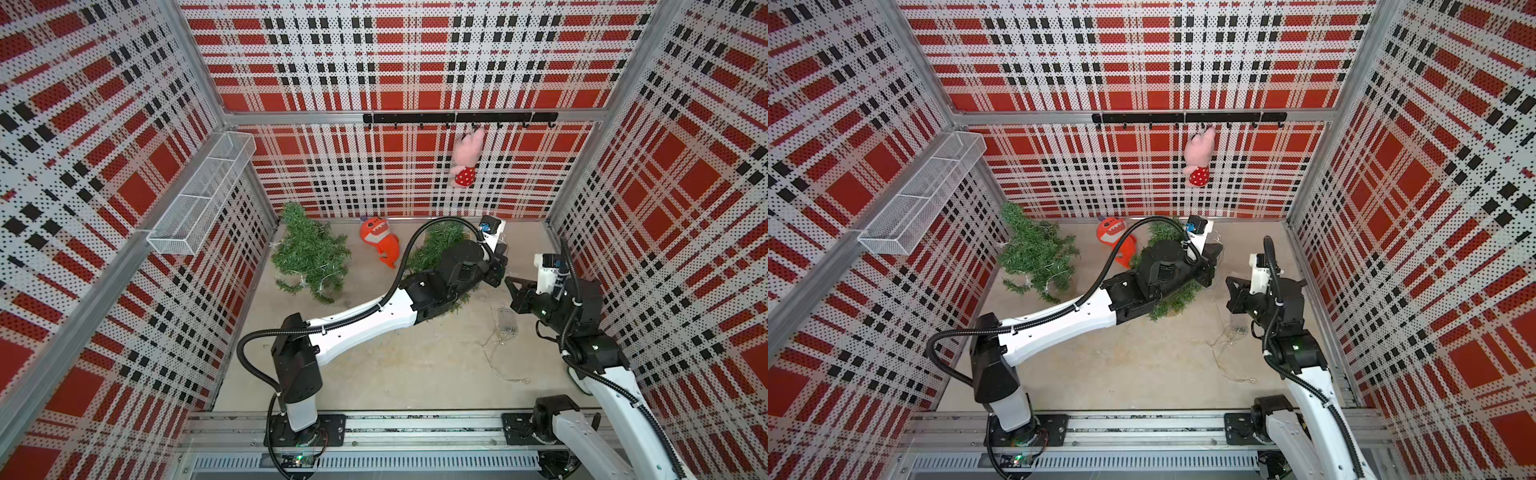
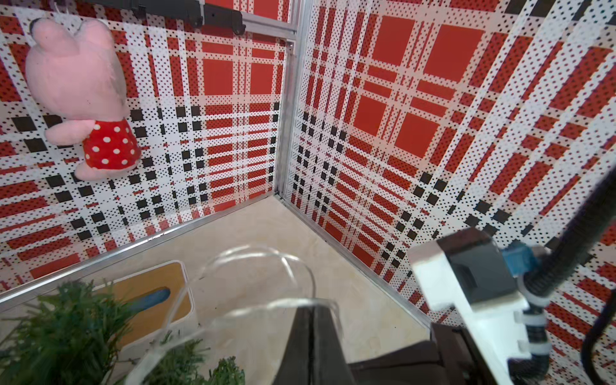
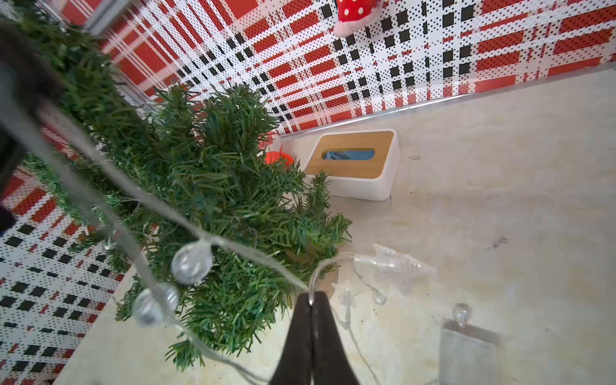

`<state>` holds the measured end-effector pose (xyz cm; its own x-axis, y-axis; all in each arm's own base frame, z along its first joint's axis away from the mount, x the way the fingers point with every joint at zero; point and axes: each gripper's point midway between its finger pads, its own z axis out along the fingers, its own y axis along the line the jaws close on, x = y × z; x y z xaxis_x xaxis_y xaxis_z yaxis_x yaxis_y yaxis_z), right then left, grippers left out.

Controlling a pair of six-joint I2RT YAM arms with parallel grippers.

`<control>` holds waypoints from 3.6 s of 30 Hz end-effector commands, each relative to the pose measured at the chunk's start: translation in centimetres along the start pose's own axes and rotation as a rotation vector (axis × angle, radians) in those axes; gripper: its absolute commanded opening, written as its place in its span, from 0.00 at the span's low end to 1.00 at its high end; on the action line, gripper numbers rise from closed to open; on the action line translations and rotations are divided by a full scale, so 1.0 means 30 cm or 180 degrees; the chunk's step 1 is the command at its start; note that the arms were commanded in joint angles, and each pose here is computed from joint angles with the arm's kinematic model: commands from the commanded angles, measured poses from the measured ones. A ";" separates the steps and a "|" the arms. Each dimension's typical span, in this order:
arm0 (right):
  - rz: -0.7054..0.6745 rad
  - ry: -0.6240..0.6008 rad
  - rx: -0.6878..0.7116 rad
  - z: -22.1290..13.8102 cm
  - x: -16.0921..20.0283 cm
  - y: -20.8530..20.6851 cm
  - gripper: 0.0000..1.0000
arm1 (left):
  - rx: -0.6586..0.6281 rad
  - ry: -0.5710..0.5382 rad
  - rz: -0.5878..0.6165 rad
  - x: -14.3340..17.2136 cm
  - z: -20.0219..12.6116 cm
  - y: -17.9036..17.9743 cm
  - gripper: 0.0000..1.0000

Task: Wrap string light around the christmas tree
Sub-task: Pick up the light string from the center of the board.

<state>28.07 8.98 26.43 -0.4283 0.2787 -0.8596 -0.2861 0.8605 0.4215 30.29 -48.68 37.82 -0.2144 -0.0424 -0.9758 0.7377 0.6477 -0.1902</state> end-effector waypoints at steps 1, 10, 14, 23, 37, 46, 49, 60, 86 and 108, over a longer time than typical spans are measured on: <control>-0.0027 -0.0202 -0.0238 -0.002 -0.037 0.046 0.01 | 0.0194 0.0148 0.0146 0.041 0.036 -0.037 0.00; -0.0064 -0.0412 -0.0273 0.005 -0.046 0.038 0.10 | 0.0331 0.0175 0.0099 0.031 0.090 -0.068 0.00; -0.0041 -0.0340 -0.0175 0.039 -0.023 0.005 0.26 | 0.0336 0.0149 0.0144 0.028 0.093 -0.094 0.00; 0.0009 -0.0579 0.0163 0.063 -0.044 -0.074 0.41 | 0.0472 0.0091 0.0129 0.012 0.085 -0.136 0.00; -0.0082 -0.0812 0.0219 0.046 -0.194 -0.039 0.03 | 0.0740 -0.0019 0.0034 -0.023 0.041 -0.166 0.12; -0.0072 -0.1040 0.0192 0.003 -0.342 0.017 0.00 | 0.0673 -0.0014 -0.0011 0.021 -0.065 -0.116 0.62; -0.0064 -0.1088 0.0197 -0.003 -0.391 0.031 0.00 | 0.0627 0.0049 0.0029 0.091 -0.104 -0.105 0.68; -0.0112 -0.1304 0.0133 -0.101 -0.604 0.135 0.00 | 0.0947 -0.0007 -0.0241 0.423 -0.142 -0.204 0.72; -0.0256 -0.1754 -0.0452 -0.320 -0.897 0.388 0.00 | 0.0679 -0.0178 -0.0061 0.581 0.142 -0.134 0.69; -0.0229 -0.1936 -0.0218 -0.315 -0.934 0.316 0.00 | 0.1326 -0.0880 0.0265 0.096 -0.183 -0.291 0.00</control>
<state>29.08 5.73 56.80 0.1259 0.4210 -0.8983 -0.3627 0.8623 0.3533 22.09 -52.52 32.43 -0.0758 -0.1821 -0.9803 0.9298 0.3423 -0.1355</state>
